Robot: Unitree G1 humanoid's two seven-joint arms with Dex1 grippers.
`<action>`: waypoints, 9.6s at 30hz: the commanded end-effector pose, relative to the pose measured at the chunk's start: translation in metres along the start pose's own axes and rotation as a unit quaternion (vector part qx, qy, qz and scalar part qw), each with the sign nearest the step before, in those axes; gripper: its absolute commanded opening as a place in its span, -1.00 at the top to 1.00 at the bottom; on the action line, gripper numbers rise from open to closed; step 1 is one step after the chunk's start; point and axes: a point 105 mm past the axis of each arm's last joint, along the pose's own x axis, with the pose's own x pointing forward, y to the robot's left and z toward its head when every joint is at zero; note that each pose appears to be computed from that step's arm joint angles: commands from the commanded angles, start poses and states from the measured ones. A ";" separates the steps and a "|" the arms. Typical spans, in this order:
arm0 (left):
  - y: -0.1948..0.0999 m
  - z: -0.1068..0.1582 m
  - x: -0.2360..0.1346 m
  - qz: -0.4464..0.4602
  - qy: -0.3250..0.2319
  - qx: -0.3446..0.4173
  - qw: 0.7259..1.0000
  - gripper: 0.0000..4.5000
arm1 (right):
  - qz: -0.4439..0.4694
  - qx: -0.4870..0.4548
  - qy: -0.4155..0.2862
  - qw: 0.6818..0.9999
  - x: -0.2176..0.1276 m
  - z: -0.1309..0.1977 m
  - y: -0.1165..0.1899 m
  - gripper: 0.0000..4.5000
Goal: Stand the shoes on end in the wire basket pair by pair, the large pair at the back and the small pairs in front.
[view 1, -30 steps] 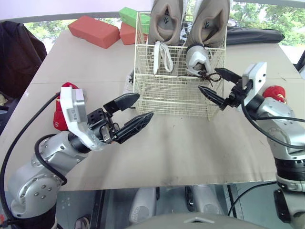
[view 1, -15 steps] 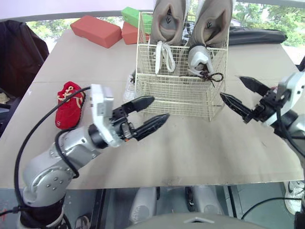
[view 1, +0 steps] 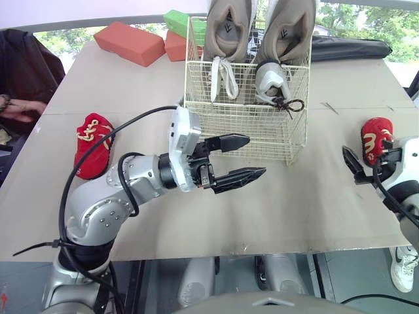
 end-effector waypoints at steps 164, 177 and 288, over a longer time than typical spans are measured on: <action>-0.016 0.010 -0.001 -0.111 -0.025 0.047 0.992 -0.98 | -0.187 -0.005 0.143 0.972 0.023 -0.037 -0.066 -1.00; -0.019 0.014 -0.001 -0.092 -0.030 0.059 0.994 -1.00 | -0.207 0.063 0.155 0.964 0.051 -0.046 -0.069 -0.25; -0.015 0.015 -0.051 0.060 -0.065 0.048 0.995 -0.73 | 0.247 -0.124 -0.220 0.935 0.008 0.112 0.117 0.94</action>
